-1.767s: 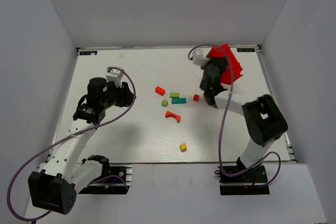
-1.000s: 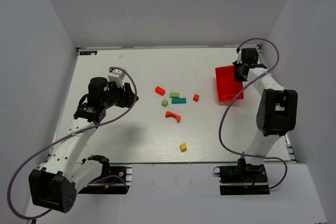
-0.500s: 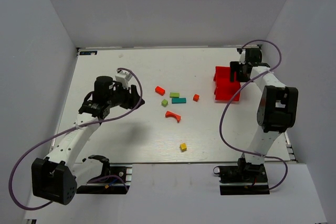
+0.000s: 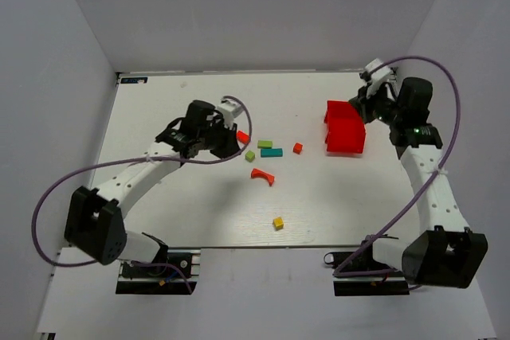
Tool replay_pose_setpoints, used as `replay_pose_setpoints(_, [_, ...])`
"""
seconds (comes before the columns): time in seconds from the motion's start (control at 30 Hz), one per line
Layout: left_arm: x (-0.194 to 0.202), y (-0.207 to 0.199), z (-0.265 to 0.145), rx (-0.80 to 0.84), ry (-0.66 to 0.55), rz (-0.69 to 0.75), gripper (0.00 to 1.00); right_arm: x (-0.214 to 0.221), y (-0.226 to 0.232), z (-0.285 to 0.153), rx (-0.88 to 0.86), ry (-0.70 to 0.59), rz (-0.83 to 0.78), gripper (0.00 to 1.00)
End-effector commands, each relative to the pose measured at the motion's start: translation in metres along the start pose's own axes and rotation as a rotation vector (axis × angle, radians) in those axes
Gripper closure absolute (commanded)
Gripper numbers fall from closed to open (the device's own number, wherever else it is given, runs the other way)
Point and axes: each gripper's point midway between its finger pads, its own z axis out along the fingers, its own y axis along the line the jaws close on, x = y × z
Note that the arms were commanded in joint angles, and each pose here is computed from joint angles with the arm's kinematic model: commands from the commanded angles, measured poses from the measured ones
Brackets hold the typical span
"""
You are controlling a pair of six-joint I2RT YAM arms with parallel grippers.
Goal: Build the wood block tower
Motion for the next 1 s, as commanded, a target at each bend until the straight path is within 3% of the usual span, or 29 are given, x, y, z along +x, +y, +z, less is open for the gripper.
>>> replay_pose_setpoints(0.0, [0.019,0.000,0.018,-0.064,0.136,0.067,0.90,0.034,0.092,-0.004,-0.487,-0.078,-0.172,1.00])
replay_pose_setpoints(0.03, [0.029,-0.001,0.030,-0.088,0.190,0.093,0.94,0.032,0.111,-0.008,-0.550,-0.102,-0.215,0.96])
replay_pose_setpoints(0.07, [0.025,-0.003,0.033,-0.096,0.197,0.120,0.97,0.032,0.129,-0.017,-0.622,-0.131,-0.238,0.77])
replay_pose_setpoints(0.13, [0.029,0.000,0.041,-0.132,0.233,0.159,0.99,0.042,0.145,-0.021,-0.670,-0.161,-0.330,0.63])
replay_pose_setpoints(0.2, [0.025,-0.001,0.050,-0.132,0.248,0.178,0.83,0.045,0.155,-0.024,-0.682,-0.169,-0.387,0.58])
replay_pose_setpoints(0.23, [0.021,0.003,0.052,-0.159,0.241,0.173,0.61,0.044,0.156,-0.024,-0.678,-0.173,-0.399,0.58])
replay_pose_setpoints(0.27, [0.012,0.000,0.054,-0.163,0.224,0.184,0.56,0.045,0.163,-0.025,-0.694,-0.162,-0.385,0.58])
replay_pose_setpoints(0.33, [0.001,0.009,0.058,-0.237,0.196,0.134,0.47,0.046,0.158,-0.018,-0.646,-0.140,-0.390,0.67])
replay_pose_setpoints(0.37, [-0.012,0.010,0.059,-0.260,0.168,0.115,0.47,0.046,0.166,-0.016,-0.663,-0.127,-0.367,0.75])
replay_pose_setpoints(0.4, [-0.014,0.022,0.062,-0.334,0.154,0.034,0.47,0.051,0.160,-0.012,-0.614,-0.076,-0.325,1.00])
replay_pose_setpoints(0.47, [-0.027,0.026,0.068,-0.366,0.113,-0.046,0.51,0.045,0.154,0.005,-0.541,-0.044,-0.266,1.00])
replay_pose_setpoints(0.57, [-0.023,0.037,0.088,-0.428,0.150,-0.182,0.51,0.040,0.148,0.016,-0.469,-0.011,-0.241,1.00])
replay_pose_setpoints(0.63, [-0.025,0.036,0.097,-0.445,0.171,-0.255,0.49,0.040,0.143,0.020,-0.426,0.011,-0.228,0.75])
replay_pose_setpoints(0.73, [-0.019,0.039,0.117,-0.476,0.213,-0.350,0.48,0.035,0.141,0.020,-0.401,-0.001,-0.237,0.53])
replay_pose_setpoints(0.97, [-0.041,0.046,0.124,-0.566,0.113,-0.516,0.41,0.034,0.146,0.014,-0.412,-0.018,-0.236,0.49])
